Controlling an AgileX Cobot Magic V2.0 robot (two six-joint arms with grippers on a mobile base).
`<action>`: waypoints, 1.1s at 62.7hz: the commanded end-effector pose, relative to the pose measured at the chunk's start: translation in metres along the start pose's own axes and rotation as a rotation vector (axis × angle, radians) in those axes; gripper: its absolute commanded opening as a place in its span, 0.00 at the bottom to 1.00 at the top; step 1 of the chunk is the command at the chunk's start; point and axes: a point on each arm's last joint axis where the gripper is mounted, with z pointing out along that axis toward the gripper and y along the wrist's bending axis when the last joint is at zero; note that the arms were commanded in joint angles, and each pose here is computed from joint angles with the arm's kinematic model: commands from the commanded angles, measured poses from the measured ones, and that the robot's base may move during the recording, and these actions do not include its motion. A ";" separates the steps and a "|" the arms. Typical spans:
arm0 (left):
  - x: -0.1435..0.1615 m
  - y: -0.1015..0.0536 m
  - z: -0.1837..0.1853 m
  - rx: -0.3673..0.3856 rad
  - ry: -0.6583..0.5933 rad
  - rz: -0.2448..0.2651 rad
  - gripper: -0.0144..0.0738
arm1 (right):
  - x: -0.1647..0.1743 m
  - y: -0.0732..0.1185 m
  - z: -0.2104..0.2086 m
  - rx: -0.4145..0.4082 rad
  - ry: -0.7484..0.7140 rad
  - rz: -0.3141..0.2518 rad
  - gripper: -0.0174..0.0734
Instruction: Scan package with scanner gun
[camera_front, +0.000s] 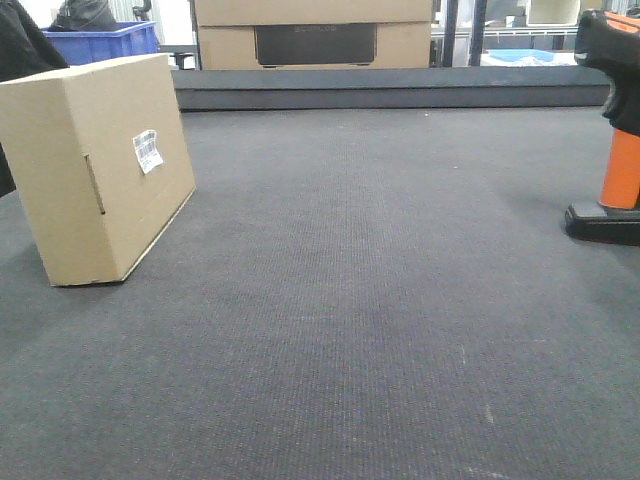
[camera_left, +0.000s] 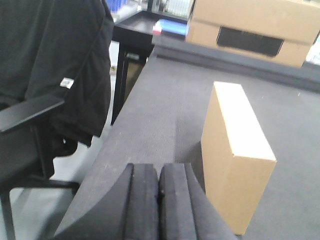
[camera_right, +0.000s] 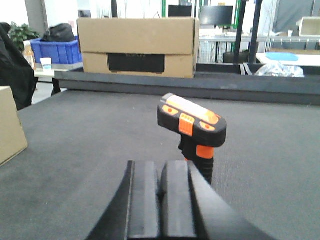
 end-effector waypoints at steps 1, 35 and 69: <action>-0.001 0.000 -0.002 0.007 -0.018 0.006 0.05 | -0.004 0.000 -0.002 0.000 -0.025 -0.012 0.01; -0.001 0.000 -0.002 0.007 -0.018 0.006 0.05 | 0.005 -0.001 0.001 0.007 -0.017 -0.022 0.01; -0.001 0.000 -0.002 0.006 -0.020 0.009 0.05 | 0.054 -0.017 0.013 0.237 -0.073 -0.056 0.01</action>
